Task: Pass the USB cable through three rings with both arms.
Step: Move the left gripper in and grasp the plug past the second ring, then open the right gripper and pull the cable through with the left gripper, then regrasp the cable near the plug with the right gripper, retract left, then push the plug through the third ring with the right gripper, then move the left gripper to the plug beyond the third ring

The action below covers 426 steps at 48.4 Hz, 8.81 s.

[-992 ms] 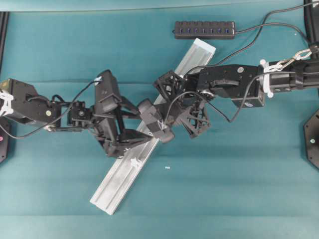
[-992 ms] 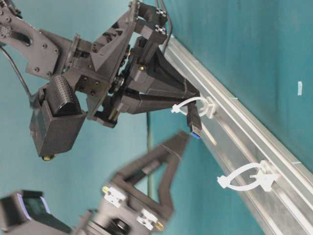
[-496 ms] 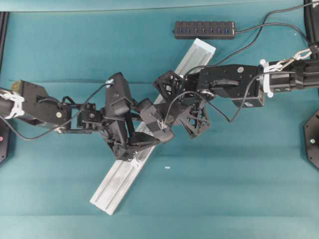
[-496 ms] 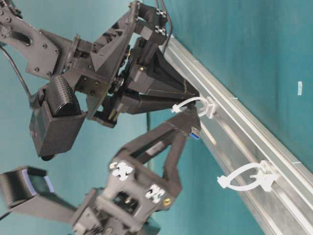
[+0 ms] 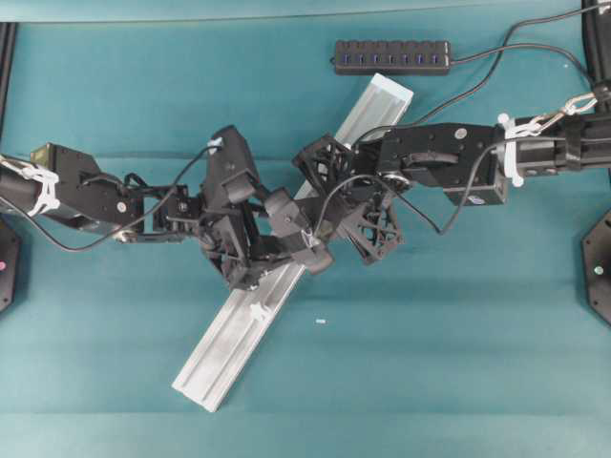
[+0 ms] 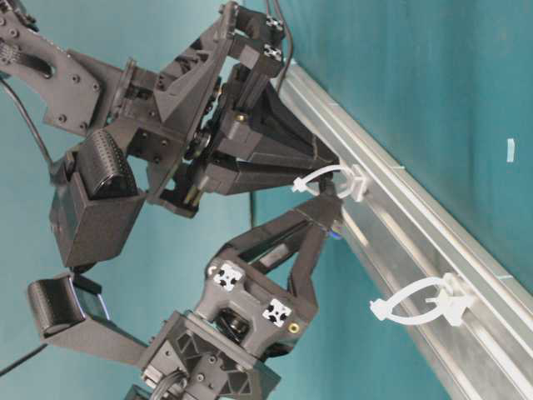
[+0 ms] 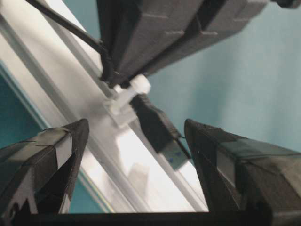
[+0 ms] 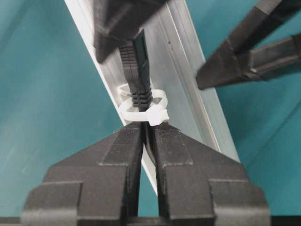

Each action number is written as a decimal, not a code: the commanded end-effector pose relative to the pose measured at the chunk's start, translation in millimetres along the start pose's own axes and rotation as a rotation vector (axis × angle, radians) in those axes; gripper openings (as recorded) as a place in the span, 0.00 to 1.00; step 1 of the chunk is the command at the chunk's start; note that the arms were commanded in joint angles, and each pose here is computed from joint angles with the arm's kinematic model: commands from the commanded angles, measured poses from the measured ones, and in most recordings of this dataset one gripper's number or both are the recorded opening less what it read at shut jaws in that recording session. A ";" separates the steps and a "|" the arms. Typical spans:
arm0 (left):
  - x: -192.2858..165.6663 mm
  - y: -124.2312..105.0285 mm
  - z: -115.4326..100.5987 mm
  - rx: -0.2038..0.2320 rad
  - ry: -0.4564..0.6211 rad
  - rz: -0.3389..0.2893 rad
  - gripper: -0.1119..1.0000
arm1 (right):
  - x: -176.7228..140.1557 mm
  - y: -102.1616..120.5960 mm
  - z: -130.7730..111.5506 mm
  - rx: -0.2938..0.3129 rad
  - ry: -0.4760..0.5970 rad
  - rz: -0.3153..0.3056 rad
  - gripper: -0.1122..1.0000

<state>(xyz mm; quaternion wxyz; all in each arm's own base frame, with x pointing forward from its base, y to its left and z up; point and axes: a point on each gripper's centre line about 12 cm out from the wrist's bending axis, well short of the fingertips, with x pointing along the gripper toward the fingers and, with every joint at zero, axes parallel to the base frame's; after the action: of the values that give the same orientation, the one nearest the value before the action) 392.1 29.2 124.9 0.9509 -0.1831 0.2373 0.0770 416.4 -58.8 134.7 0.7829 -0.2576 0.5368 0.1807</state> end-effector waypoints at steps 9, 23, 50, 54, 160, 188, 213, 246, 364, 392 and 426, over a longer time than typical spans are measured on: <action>4.4 -8.6 3.4 0.008 0.000 -0.017 0.90 | -1.4 -0.9 3.2 0.014 -0.013 -0.009 0.19; 6.2 -10.7 7.3 0.010 -0.007 -0.021 0.84 | -1.4 0.5 4.9 0.031 -0.024 0.001 0.19; 6.4 -19.1 1.5 0.031 0.019 -0.033 0.28 | -1.4 0.7 5.1 0.034 -0.025 0.002 0.19; 6.1 -19.2 2.0 0.031 0.018 -0.034 0.26 | -1.9 0.9 5.8 0.032 -0.028 0.000 0.19; -78.1 -44.8 30.7 -0.149 -0.028 -0.099 0.19 | -31.3 7.6 33.4 0.274 -0.252 -0.149 0.80; -76.5 -43.2 25.6 -0.147 0.005 -0.083 0.19 | -22.1 2.9 58.8 0.243 -0.282 -0.152 0.23; -73.4 -38.1 14.4 -0.146 0.046 -0.060 0.20 | -12.2 4.7 53.1 0.196 -0.204 -0.123 0.13; -158.3 -43.9 31.6 -0.158 -0.022 -0.110 0.95 | 13.0 13.9 43.8 -0.238 -0.044 -0.104 0.13; -198.9 -58.1 1.1 -0.154 0.093 -0.167 0.94 | 29.6 32.2 123.4 -0.382 -0.051 -0.007 0.13; -176.0 -66.7 -11.1 -0.138 0.113 -0.191 0.94 | 13.5 29.0 125.4 -0.360 -0.041 0.003 0.13; -98.1 -80.1 -54.1 -0.186 0.124 -0.239 0.94 | 16.3 33.9 116.2 -0.280 -0.035 0.030 0.13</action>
<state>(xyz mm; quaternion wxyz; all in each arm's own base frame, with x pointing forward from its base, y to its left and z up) 292.3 -67.4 171.6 0.9193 -0.3073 0.2437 -0.0311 489.2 37.4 139.7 0.7378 -0.3577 0.5016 0.2759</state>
